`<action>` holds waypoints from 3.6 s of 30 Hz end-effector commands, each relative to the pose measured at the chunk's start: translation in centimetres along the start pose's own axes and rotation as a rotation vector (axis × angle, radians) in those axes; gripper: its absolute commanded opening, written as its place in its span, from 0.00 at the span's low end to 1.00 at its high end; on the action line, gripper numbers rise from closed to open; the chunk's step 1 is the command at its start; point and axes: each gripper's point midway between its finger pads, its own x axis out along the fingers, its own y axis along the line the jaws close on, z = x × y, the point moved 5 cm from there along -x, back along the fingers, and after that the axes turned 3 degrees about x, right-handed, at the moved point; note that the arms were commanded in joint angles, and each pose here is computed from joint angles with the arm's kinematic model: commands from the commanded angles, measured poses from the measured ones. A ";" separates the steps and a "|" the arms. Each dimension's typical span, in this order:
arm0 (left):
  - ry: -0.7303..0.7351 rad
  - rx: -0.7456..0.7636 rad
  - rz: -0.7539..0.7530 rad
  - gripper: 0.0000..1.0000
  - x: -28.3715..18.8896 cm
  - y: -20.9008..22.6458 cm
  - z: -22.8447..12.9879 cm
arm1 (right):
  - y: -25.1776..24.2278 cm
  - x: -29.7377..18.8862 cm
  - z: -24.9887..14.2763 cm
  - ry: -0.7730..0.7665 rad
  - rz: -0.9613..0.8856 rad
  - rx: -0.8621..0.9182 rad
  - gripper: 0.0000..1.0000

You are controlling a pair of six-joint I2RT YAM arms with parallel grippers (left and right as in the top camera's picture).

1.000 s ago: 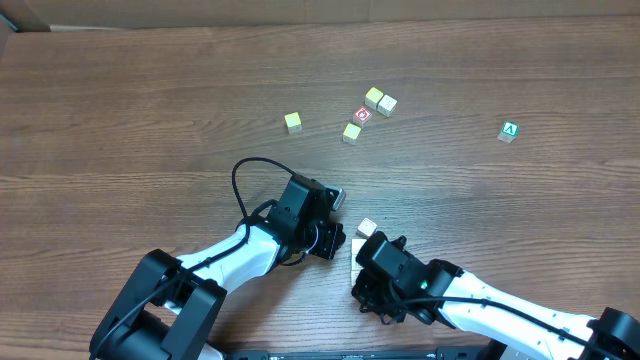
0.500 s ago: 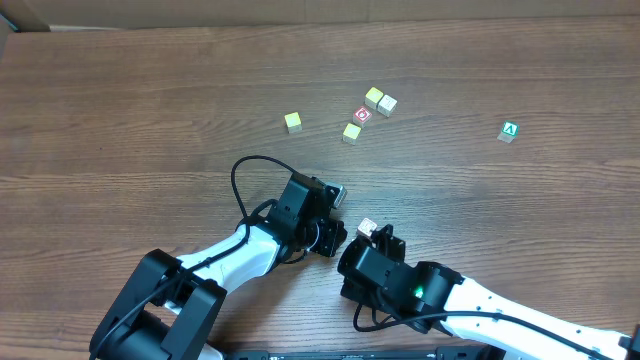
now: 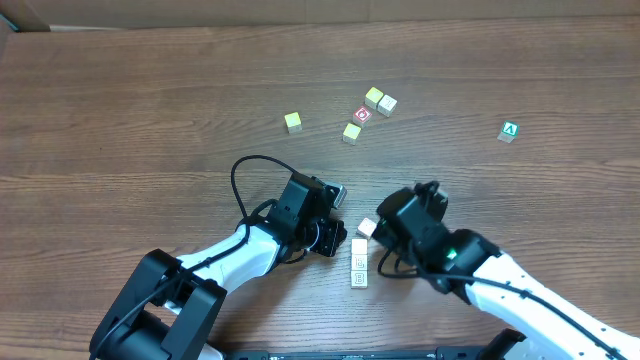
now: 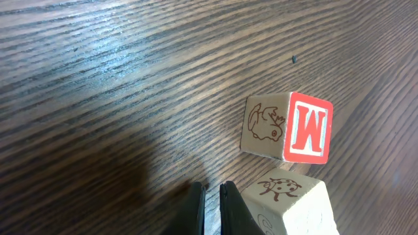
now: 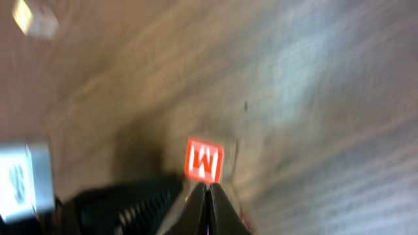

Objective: Flip 4 blocks

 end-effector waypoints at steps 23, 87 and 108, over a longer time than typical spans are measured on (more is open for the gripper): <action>-0.004 0.000 -0.002 0.04 0.4 0.0 -0.2 | 0.8 6.5 0.8 0.040 -0.026 -0.083 0.04; -0.033 -0.003 0.018 0.04 0.3 0.5 0.4 | 2.7 7.2 -1.3 0.206 0.121 -0.266 0.04; -0.112 -0.072 -0.060 0.04 -2.0 1.8 3.2 | 6.0 4.9 3.6 0.104 0.175 -0.294 0.04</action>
